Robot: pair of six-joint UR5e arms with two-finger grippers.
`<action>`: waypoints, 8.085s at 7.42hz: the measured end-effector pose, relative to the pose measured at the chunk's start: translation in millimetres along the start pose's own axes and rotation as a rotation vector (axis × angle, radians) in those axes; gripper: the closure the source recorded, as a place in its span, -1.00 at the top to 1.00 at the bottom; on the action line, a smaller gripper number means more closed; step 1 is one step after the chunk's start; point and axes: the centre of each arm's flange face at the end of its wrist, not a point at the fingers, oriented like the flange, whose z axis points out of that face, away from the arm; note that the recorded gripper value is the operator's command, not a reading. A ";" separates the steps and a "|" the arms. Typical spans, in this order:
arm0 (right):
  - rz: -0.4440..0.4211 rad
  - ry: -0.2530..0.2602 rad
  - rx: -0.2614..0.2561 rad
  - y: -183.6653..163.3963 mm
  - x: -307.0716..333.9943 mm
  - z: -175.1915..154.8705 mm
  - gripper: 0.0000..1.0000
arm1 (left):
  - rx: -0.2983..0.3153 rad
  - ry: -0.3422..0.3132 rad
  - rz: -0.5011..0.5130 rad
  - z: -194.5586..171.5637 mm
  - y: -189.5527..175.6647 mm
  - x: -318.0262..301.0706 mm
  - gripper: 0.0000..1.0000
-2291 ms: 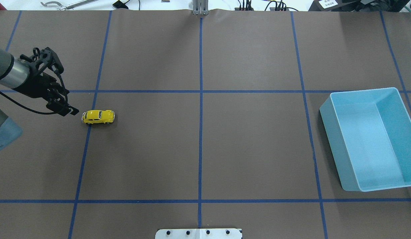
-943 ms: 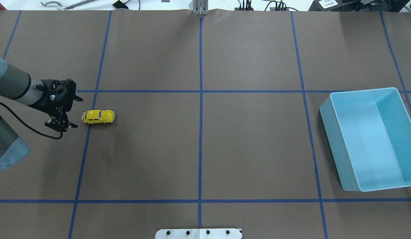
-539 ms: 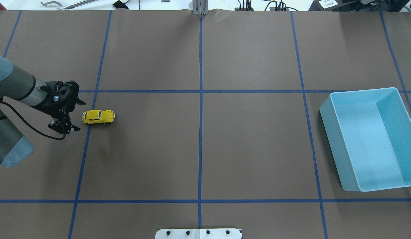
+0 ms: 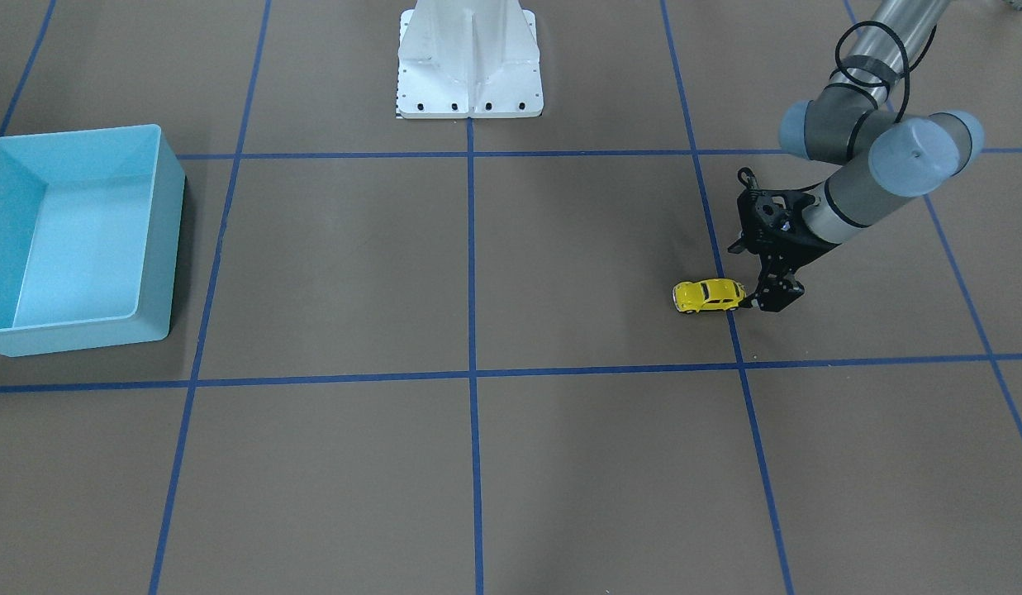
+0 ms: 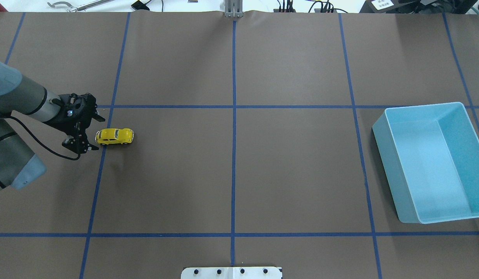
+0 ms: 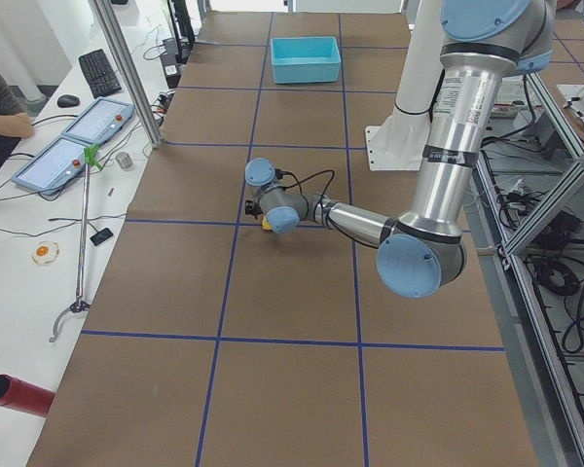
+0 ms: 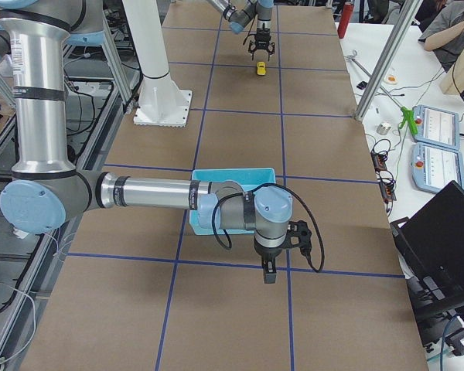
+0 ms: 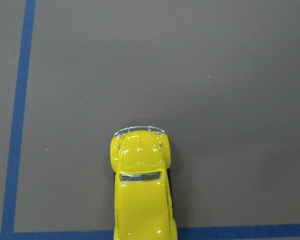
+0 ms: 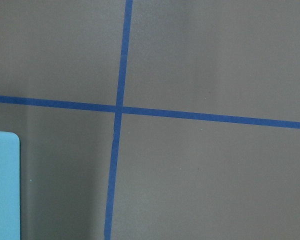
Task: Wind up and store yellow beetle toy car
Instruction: 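Press the left gripper on the car roof and roll it along the table, then pull the pressed car back toward the robot with the left gripper, then roll the car forward and back again under the left gripper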
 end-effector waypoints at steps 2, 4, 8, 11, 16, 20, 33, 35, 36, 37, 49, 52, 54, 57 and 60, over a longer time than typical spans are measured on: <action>0.000 0.000 0.000 0.0 -0.1 -0.1 1.00 | 0.013 -0.005 0.004 7.2 -5.3 -10.9 1.00; -0.001 0.000 0.001 -0.2 -0.4 -0.5 1.00 | 0.035 0.027 0.004 8.3 -7.7 -9.3 1.00; 0.000 0.000 0.001 0.5 -0.2 -0.3 1.00 | 0.042 0.062 -0.003 14.5 -5.4 -6.1 0.94; -0.001 0.000 0.001 0.5 -0.4 -0.5 1.00 | 0.039 0.063 -0.012 15.7 -4.7 -6.0 0.58; -0.001 0.000 0.000 0.6 -0.2 -0.2 1.00 | 0.040 0.063 -0.058 15.5 -5.8 -6.4 0.20; -0.001 0.000 0.000 0.6 -0.2 -0.2 1.00 | 0.044 0.059 -0.057 13.4 -3.7 -6.1 -0.32; -0.001 0.000 0.001 0.5 -0.4 -0.5 1.00 | 0.197 -0.032 -0.018 -4.2 12.9 2.0 -1.00; -0.002 0.000 0.001 0.4 -0.6 -0.7 1.00 | 0.211 -0.033 -0.024 0.5 22.0 3.1 -1.00; -0.002 0.000 0.001 0.4 -0.6 -0.7 1.00 | 0.215 -0.033 -0.020 3.7 25.5 3.1 -1.00; -0.001 0.000 0.001 0.4 -0.6 -0.7 1.00 | 0.220 -0.033 -0.016 5.0 26.3 2.9 -1.00; -0.001 0.000 0.000 0.6 -0.2 -0.2 1.00 | 0.241 0.022 -0.011 11.4 50.2 13.2 -1.00; -0.001 0.000 0.000 0.6 -0.2 -0.2 1.00 | 0.239 0.028 -0.020 11.9 60.7 12.2 -1.00; -0.001 0.000 0.000 0.6 -0.2 -0.2 1.00 | 0.246 0.027 -0.026 3.0 69.3 9.5 -1.00; -0.001 0.000 0.000 0.6 -0.2 -0.2 1.00 | 0.243 0.032 -0.032 0.4 80.4 12.7 -1.00; -0.002 0.000 0.000 0.6 -0.2 -0.2 1.00 | 0.248 0.030 -0.025 0.7 81.5 13.2 -1.00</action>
